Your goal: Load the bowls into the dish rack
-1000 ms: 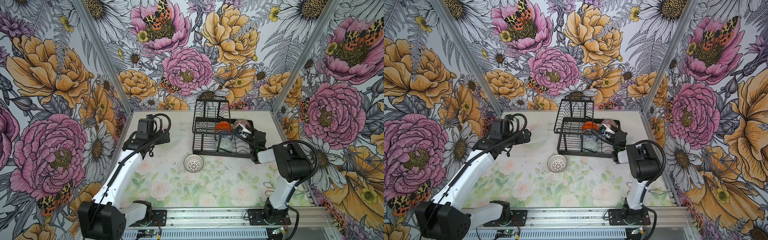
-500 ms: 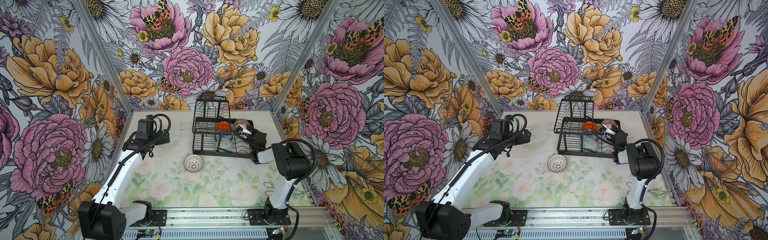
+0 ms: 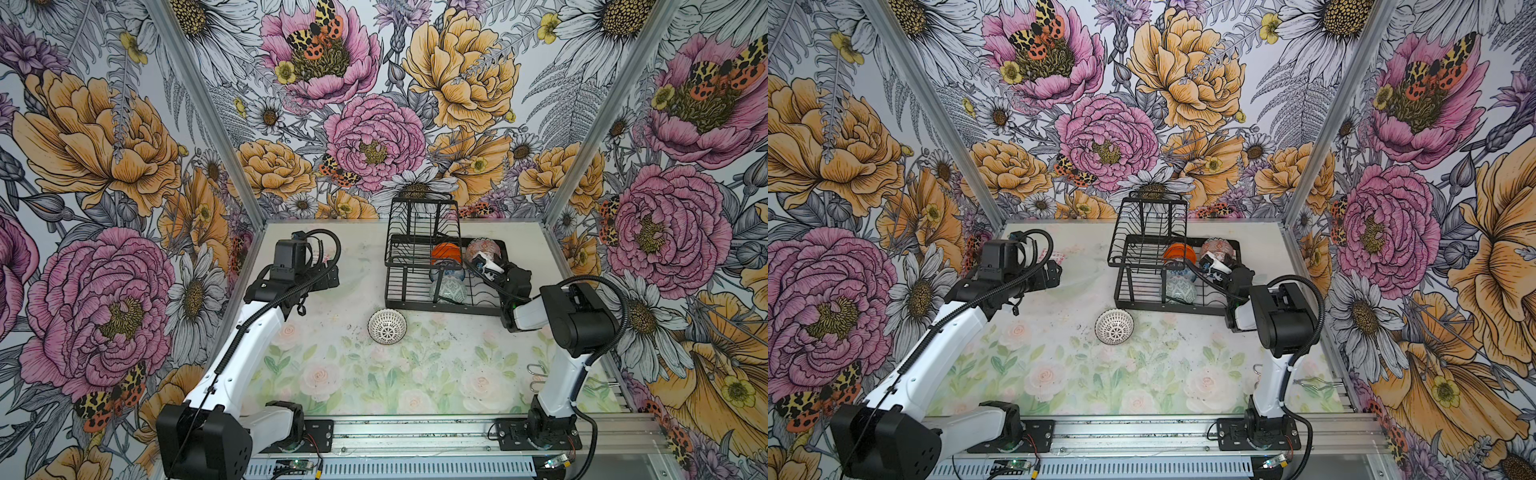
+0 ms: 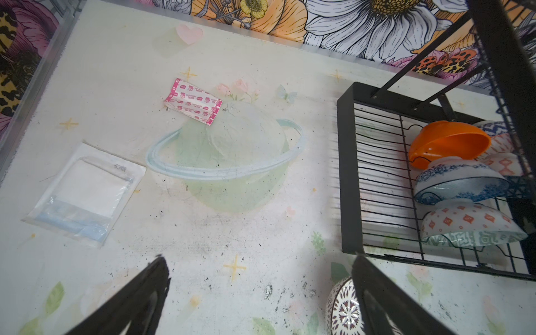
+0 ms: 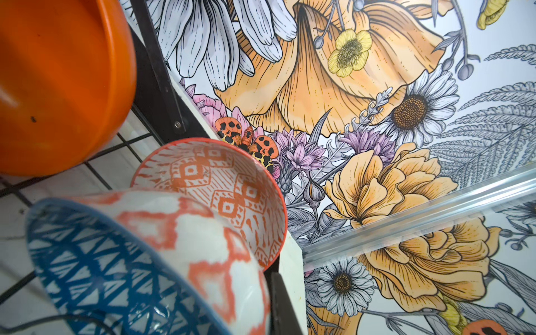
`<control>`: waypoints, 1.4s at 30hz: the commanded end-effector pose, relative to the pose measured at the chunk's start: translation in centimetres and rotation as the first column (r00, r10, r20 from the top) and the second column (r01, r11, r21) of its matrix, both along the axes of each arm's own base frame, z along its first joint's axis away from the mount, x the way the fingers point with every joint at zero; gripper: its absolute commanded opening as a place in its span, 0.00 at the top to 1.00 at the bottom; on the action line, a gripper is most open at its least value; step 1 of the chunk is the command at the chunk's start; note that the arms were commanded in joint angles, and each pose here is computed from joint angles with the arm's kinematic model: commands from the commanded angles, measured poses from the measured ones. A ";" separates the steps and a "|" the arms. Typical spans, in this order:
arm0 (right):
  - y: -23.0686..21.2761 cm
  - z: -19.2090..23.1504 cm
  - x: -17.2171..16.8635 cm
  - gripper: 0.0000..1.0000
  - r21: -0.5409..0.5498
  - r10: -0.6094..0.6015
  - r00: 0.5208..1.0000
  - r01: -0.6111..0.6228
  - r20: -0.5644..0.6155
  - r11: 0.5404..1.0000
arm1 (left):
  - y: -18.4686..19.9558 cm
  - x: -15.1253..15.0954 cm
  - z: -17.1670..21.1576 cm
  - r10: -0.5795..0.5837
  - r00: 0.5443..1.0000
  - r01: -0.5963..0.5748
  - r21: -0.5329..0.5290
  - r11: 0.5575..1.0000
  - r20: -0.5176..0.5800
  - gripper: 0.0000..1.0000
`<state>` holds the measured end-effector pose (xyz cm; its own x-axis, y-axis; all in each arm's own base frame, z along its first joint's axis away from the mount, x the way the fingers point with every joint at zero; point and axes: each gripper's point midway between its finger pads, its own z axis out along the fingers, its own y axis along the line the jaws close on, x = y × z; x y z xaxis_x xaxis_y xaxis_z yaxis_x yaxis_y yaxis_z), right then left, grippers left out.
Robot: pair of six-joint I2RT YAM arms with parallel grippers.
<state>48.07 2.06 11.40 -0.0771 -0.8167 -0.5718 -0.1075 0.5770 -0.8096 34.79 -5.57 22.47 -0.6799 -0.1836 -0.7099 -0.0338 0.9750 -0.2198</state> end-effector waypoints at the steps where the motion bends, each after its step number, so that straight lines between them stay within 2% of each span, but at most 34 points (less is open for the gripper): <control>1: 0.7 2.9 -0.4 0.89 0.056 0.012 0.997 -0.017 0.075 0.998 | -0.2 0.0 0.3 -0.022 0.999 0.023 -0.009 1.000 0.023 0.01; 2: 0.8 3.0 -0.5 0.84 0.061 0.015 0.997 -0.019 0.076 0.998 | -0.2 0.1 0.4 -0.025 0.999 0.025 -0.011 1.000 0.025 0.01; 4: 0.8 3.4 -0.7 0.65 0.073 0.017 0.997 -0.023 0.078 0.997 | -0.3 0.1 0.3 -0.028 0.999 0.029 -0.013 1.000 0.024 0.01; 7: 0.9 4.1 -1.0 0.42 0.090 0.018 0.996 -0.025 0.087 0.996 | -0.4 0.0 0.3 -0.032 0.999 0.032 -0.015 0.999 0.024 0.01; 8: 1.0 4.3 -1.1 0.38 0.091 0.018 0.996 -0.027 0.091 0.995 | -0.4 -0.1 0.3 -0.032 0.999 0.032 -0.015 0.999 0.025 0.01; 12: 1.0 5.2 -1.6 0.28 0.102 0.016 0.995 -0.026 0.093 0.994 | -0.4 -0.4 0.3 -0.036 0.999 0.037 -0.018 0.999 0.027 0.01; 20: 0.7 6.5 -3.9 0.16 0.135 -0.019 0.995 0.005 0.101 0.991 | -0.8 -1.0 -0.2 -0.050 0.999 0.051 -0.031 0.998 0.018 0.01; 27: -0.1 8.7 -6.5 0.01 0.192 -0.142 0.986 0.124 0.085 0.974 | -3.1 -2.0 -3.3 -0.074 0.995 0.072 -0.034 0.997 -0.063 0.01; 29: -0.3 9.9 -7.3 0.00 0.255 -0.220 0.972 0.191 0.088 0.948 | -4.1 -2.5 -4.4 -0.087 0.992 0.084 -0.033 0.996 -0.090 0.01; 32: -1.1 11.3 -9.3 0.01 0.362 -0.364 0.928 0.315 0.076 0.877 | -5.7 -3.4 -5.9 -0.119 0.985 0.109 -0.081 0.991 -0.122 0.01; 34: -2.0 12.5 -10.8 0.01 0.447 -0.449 0.891 0.374 0.072 0.813 | -6.3 -4.0 -6.5 -0.130 0.983 0.115 -0.116 0.987 -0.129 0.01; 36: -2.5 13.9 -12.5 0.01 0.561 -0.495 0.868 0.400 0.020 0.725 | -6.8 -4.6 -6.8 -0.142 0.981 0.125 -0.128 0.984 -0.131 0.01; 38: -2.1 14.6 -13.8 0.01 0.658 -0.458 0.884 0.398 -0.089 0.640 | -7.0 -5.1 -7.1 -0.152 0.979 0.135 -0.128 0.983 -0.136 0.01; 42: -0.6 14.8 -16.0 0.01 0.727 -0.345 0.900 0.423 -0.267 0.540 | -7.4 -5.5 -7.3 -0.168 0.975 0.148 -0.140 0.979 -0.144 0.01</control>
